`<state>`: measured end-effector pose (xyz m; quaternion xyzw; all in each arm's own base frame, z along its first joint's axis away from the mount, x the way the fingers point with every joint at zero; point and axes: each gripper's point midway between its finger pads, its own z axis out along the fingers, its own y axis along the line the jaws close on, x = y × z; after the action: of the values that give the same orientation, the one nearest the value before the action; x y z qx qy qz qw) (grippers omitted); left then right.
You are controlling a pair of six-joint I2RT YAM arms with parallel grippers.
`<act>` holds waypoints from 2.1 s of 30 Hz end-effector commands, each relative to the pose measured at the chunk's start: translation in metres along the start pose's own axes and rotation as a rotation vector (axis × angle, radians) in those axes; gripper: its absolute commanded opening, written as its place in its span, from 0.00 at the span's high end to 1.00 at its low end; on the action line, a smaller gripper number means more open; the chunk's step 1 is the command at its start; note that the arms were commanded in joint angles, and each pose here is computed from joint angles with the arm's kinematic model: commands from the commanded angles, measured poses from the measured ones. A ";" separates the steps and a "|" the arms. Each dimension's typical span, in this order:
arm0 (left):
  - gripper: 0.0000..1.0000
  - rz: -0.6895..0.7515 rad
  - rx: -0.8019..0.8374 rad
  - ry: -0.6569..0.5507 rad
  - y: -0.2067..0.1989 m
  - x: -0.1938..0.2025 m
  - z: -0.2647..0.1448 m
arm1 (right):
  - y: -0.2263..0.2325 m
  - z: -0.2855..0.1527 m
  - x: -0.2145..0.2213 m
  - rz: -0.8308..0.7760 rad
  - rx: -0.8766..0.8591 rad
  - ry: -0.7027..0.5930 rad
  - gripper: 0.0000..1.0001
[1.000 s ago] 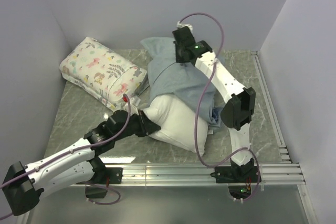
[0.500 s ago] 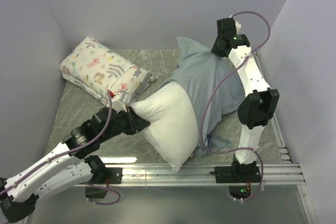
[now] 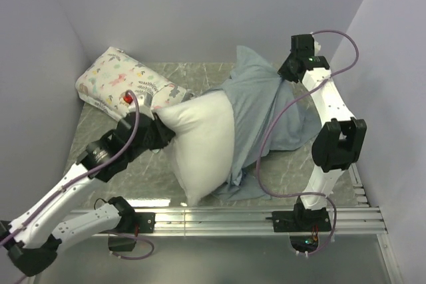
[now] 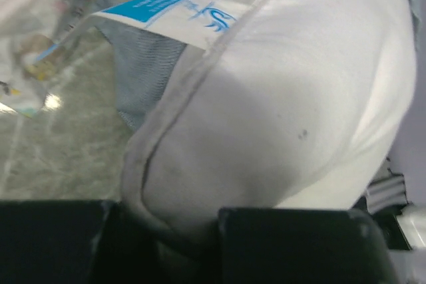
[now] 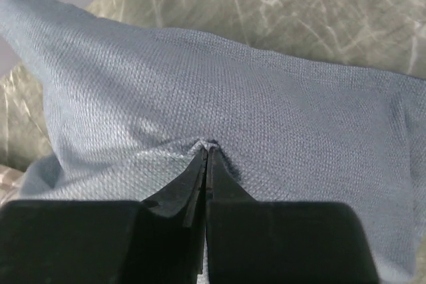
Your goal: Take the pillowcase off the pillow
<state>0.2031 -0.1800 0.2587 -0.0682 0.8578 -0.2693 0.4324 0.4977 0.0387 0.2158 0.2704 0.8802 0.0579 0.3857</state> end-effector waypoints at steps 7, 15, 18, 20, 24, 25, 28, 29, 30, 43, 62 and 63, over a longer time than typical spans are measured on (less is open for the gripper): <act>0.99 -0.046 -0.160 -0.175 0.054 -0.102 0.032 | -0.066 -0.023 -0.039 0.112 0.072 -0.217 1.00; 0.89 -0.035 -0.121 -0.139 0.029 -0.137 0.092 | -0.050 -0.071 -0.034 0.078 -0.061 -0.267 0.58; 0.84 -0.036 -0.127 -0.129 0.024 -0.149 0.113 | -0.013 -0.105 -0.016 -0.021 -0.157 -0.269 0.41; 0.83 -0.042 -0.137 -0.109 0.025 -0.149 0.129 | 0.005 -0.132 0.003 -0.078 -0.183 -0.296 0.32; 0.84 -0.042 -0.132 -0.103 0.020 -0.158 0.142 | 0.037 -0.163 0.067 -0.190 -0.320 -0.248 0.27; 0.85 -0.043 -0.137 -0.093 0.021 -0.157 0.147 | 0.034 -0.163 0.086 -0.203 -0.338 -0.231 0.26; 0.89 -0.042 -0.131 -0.093 0.018 -0.161 0.149 | 0.049 -0.174 0.130 -0.218 -0.468 -0.179 0.25; 0.89 -0.042 -0.122 -0.091 0.015 -0.161 0.149 | 0.043 -0.166 0.152 -0.236 -0.460 -0.144 0.24; 0.90 -0.039 -0.117 -0.089 0.014 -0.162 0.149 | 0.048 -0.171 0.167 -0.258 -0.490 -0.129 0.23; 0.93 -0.042 -0.083 -0.098 0.004 -0.168 0.142 | 0.080 -0.167 0.220 -0.372 -0.520 -0.138 0.28; 1.00 -0.098 -0.059 -0.243 0.031 -0.258 0.092 | -0.096 -0.081 0.163 -0.093 0.001 -0.141 1.00; 1.00 -0.109 -0.083 -0.242 0.042 -0.260 0.094 | -0.095 -0.080 0.160 -0.085 0.006 -0.146 1.00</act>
<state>0.4107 -0.1391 0.3102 -0.1273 0.8660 -0.2610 0.4071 0.3204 0.0752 0.1545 0.2128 0.8535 0.0673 0.4709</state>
